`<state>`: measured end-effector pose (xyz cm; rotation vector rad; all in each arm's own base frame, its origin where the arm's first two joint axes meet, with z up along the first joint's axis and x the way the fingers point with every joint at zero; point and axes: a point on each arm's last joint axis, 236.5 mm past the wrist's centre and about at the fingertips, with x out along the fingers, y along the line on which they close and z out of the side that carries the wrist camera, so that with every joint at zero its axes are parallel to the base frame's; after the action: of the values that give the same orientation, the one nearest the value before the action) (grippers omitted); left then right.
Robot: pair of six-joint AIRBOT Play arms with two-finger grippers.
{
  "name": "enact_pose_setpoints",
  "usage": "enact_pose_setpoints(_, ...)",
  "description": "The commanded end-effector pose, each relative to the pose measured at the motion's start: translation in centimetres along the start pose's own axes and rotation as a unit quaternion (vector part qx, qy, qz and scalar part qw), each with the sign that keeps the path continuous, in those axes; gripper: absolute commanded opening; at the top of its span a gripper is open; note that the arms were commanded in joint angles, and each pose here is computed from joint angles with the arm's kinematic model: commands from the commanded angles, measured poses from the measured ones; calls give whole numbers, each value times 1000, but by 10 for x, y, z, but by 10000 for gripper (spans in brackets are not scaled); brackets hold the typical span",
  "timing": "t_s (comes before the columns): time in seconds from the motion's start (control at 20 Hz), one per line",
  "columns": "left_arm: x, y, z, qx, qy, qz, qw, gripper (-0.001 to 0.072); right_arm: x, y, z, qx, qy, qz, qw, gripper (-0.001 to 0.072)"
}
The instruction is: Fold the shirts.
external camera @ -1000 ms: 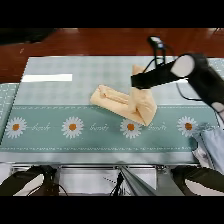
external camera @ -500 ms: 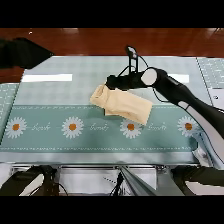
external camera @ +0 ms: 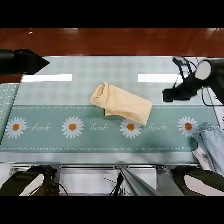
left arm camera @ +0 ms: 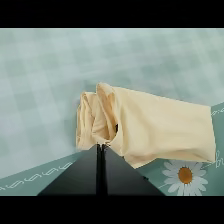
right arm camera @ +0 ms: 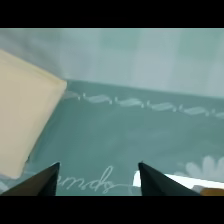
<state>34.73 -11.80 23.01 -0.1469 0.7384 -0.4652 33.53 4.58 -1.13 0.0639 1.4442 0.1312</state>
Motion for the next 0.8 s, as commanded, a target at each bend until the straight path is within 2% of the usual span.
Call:
enact_pose_setpoints(0.0, 1, 7, -2, 0, 3, 13, 1000, 20, 33, 25, -28, 148, 8, 186, 971, 622)
enact_pose_setpoints(0.1, 1, 7, -2, 0, 4, 13, 1000, 20, 47, 48, -10, 226, -46, 267, 936, 623)
enact_pose_setpoints(0.15, 1, 7, -3, 0, 7, 12, 1000, 20, 53, 54, -7, 246, -63, 284, 925, 623)
enact_pose_setpoints(0.45, 7, 8, -16, -5, 26, 11, 1000, 20, 102, 87, -12, 264, -61, 271, 924, 616)
enact_pose_setpoints(0.5, 8, 9, -18, -6, 29, 10, 1000, 20, 107, 93, -7, 272, -69, 270, 921, 573)
enact_pose_setpoints(0.55, 8, 9, -18, -7, 29, 10, 999, 20, 107, 96, -1, 273, -82, 268, 920, 391)
enact_pose_setpoints(0.6, 8, 9, -18, -7, 29, 11, 999, 20, 105, 98, 3, 264, -90, 268, 922, 144)
enact_pose_setpoints(0.65, 8, 9, -18, -7, 30, 11, 999, 20, 100, 99, 7, 250, -94, 272, 924, 25)
enact_pose_setpoints(0.75, 12, 11, -21, -10, 31, 11, 999, 20, 74, 104, 18, 186, -101, 296, 931, 19)
